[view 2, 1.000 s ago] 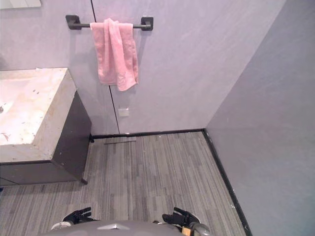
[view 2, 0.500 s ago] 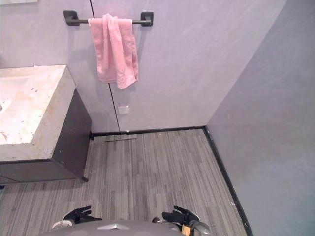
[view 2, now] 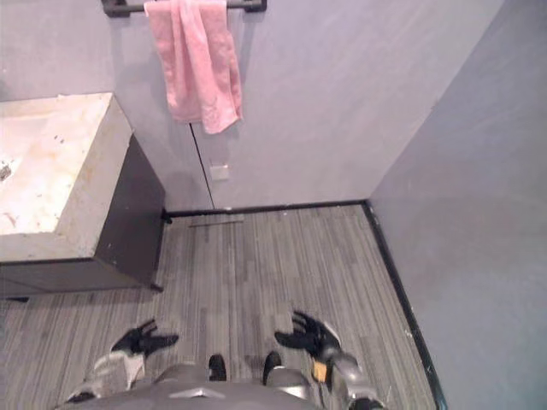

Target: Organize the bathroom.

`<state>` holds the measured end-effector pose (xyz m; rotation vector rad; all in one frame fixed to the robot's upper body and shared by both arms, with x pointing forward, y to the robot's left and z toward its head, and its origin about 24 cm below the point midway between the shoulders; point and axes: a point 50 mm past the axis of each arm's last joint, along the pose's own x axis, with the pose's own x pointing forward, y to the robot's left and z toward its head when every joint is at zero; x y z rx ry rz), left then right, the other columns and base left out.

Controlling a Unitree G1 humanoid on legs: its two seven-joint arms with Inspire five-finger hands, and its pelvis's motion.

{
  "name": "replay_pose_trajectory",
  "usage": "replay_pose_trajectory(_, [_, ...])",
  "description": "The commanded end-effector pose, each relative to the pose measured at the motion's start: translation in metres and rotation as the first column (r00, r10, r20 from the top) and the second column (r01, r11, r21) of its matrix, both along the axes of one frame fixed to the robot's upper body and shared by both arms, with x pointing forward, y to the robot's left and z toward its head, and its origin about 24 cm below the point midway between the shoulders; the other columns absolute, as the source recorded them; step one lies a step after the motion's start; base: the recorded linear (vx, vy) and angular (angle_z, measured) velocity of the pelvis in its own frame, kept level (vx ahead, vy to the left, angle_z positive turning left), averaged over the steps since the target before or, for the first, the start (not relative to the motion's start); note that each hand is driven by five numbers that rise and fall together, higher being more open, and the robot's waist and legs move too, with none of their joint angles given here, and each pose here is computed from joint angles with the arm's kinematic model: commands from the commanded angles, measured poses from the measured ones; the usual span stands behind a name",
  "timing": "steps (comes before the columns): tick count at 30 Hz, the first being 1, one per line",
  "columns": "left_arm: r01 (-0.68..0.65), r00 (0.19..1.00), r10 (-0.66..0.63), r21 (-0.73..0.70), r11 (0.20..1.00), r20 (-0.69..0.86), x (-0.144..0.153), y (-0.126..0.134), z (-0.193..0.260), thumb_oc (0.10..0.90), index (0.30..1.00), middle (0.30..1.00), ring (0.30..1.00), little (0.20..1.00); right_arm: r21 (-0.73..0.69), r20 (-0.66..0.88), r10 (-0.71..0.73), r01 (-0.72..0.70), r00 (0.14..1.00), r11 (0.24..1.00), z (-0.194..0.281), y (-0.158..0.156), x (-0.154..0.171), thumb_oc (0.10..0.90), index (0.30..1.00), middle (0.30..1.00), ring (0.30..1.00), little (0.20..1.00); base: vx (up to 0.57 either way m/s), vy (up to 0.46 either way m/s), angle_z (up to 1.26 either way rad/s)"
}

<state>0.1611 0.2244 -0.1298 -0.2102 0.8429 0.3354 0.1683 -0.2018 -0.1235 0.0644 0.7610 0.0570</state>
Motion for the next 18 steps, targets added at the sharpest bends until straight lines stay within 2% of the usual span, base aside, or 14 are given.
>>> replay_pose_trajectory(1, [0.001,0.931,-0.034,0.091,0.996,0.364,0.065,0.008,0.056,0.800,0.900,0.900,0.900,0.900,-0.012,0.234,0.021,-0.019,0.972,1.000,0.031,-0.004,0.032,0.800,0.900,0.900,0.900,0.900,0.16,-0.057,-0.14])
replay_pose_trajectory(4, [0.009,0.850,-0.076,0.131,0.991,0.522,0.088,0.000,0.096,0.800,0.900,0.900,0.900,0.900,0.016,0.331,0.028,-0.035,0.943,0.999,0.046,0.008,0.044,0.800,0.900,0.900,0.900,0.900,0.26,0.020,-0.04])
replay_pose_trajectory(7, [0.016,0.800,-0.103,0.150,0.989,0.591,0.089,-0.004,0.111,0.800,0.900,0.900,0.900,0.900,0.025,0.350,0.051,-0.064,0.935,0.998,0.048,0.012,0.038,0.800,0.900,0.900,0.900,0.900,0.43,0.041,-0.12])
replay_pose_trajectory(14, [0.137,0.729,-0.226,0.185,0.973,0.646,0.079,-0.017,0.126,0.800,0.900,0.900,0.900,0.900,0.043,0.340,0.067,-0.087,0.938,0.995,0.046,0.016,0.026,0.800,0.900,0.900,0.900,0.900,0.44,-0.003,-0.15])
replay_pose_trajectory(18, [0.216,0.728,-0.289,0.193,0.957,0.622,0.074,-0.022,0.124,0.800,0.900,0.900,0.900,0.900,0.055,0.334,0.022,-0.043,0.942,0.998,0.045,0.020,0.025,0.800,0.900,0.900,0.900,0.900,0.40,0.042,-0.38])
